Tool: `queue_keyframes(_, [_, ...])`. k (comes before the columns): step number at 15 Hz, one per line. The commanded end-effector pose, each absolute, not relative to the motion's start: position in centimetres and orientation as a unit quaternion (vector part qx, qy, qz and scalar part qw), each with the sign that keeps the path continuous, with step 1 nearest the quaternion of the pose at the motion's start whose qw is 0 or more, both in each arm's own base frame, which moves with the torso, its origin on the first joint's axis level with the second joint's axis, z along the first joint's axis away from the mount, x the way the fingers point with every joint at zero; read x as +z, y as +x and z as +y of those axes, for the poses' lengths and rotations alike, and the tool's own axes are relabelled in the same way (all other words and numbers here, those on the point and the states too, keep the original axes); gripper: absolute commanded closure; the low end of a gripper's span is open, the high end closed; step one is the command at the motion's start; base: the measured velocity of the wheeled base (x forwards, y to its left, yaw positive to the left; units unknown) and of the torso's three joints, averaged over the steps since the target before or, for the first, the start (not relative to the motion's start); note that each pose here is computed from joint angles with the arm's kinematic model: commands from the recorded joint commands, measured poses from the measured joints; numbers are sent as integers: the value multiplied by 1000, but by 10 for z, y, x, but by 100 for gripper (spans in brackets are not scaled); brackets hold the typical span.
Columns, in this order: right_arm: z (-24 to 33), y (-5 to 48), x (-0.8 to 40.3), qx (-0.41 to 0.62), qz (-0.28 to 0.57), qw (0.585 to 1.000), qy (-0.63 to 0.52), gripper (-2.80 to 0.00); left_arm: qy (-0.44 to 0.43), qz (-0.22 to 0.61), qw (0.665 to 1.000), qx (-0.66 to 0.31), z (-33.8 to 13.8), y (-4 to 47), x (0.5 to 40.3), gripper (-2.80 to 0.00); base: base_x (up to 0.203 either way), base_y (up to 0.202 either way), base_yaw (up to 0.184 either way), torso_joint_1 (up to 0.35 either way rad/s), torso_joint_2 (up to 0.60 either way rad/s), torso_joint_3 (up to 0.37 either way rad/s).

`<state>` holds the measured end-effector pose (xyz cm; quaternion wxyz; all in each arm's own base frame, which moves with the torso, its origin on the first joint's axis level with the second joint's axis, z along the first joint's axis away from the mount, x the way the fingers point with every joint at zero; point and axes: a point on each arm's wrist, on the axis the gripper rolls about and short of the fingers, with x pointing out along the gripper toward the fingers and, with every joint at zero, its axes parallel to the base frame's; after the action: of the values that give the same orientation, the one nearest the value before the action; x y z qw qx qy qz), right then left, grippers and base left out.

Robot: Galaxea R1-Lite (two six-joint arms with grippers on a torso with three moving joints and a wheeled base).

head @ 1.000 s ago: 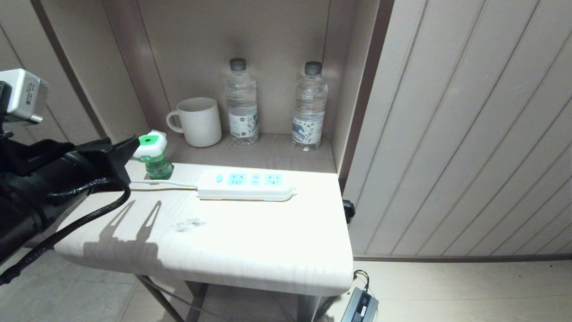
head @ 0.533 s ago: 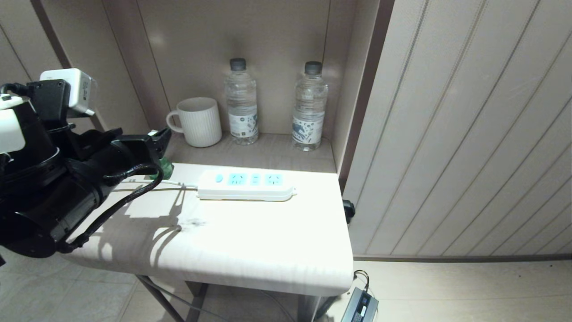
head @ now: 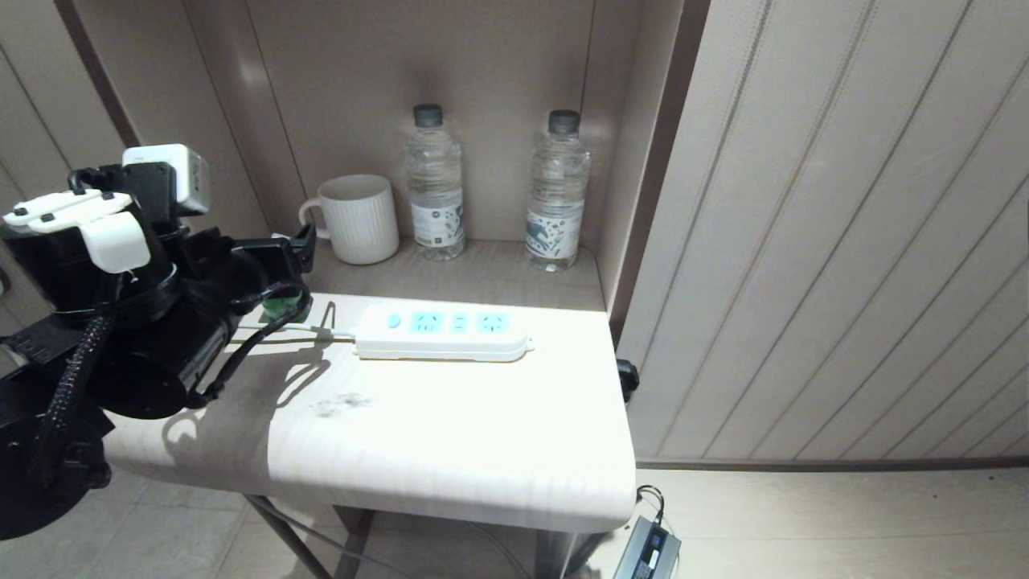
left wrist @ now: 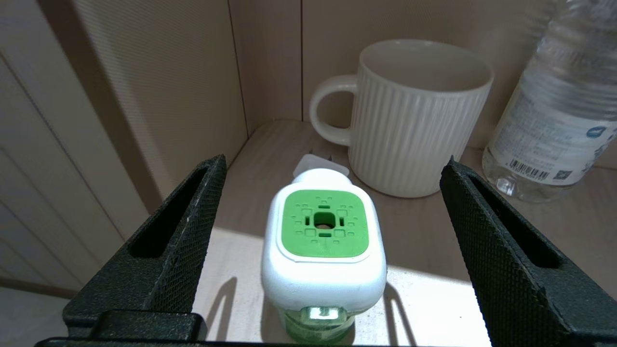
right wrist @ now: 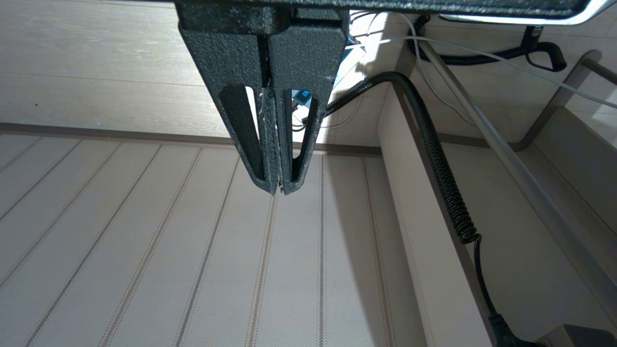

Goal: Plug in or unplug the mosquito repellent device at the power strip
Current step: Pick up the mosquito repellent liquid

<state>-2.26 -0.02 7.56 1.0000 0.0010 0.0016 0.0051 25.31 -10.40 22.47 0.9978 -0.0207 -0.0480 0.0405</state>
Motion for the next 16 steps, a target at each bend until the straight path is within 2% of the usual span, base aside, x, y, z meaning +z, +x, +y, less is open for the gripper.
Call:
queue_keyframes(1, [0, -23, 76, 5, 2, 1000, 1, 0, -13, -34, 998, 47, -105, 265, 213, -280, 0, 0, 0, 0, 0, 0])
queue_keyframes(12, [0, -23, 76, 5, 2, 1000, 1, 0, -14, -35, 998, 54, -106, 282, 205, -280, 0, 0, 0, 0, 0, 0])
queue_keyframes(13, [0, -23, 76, 5, 2, 1000, 1, 0, -15, -36, 998, 56, -105, 282, 205, 0, 0, 0, 0, 0, 0, 0])
queue_keyframes(16, [0, -23, 76, 5, 2, 1000, 1, 0, -16, -41, 997, 59, -102, 282, 206, 0, 0, 0, 0, 0, 0, 0])
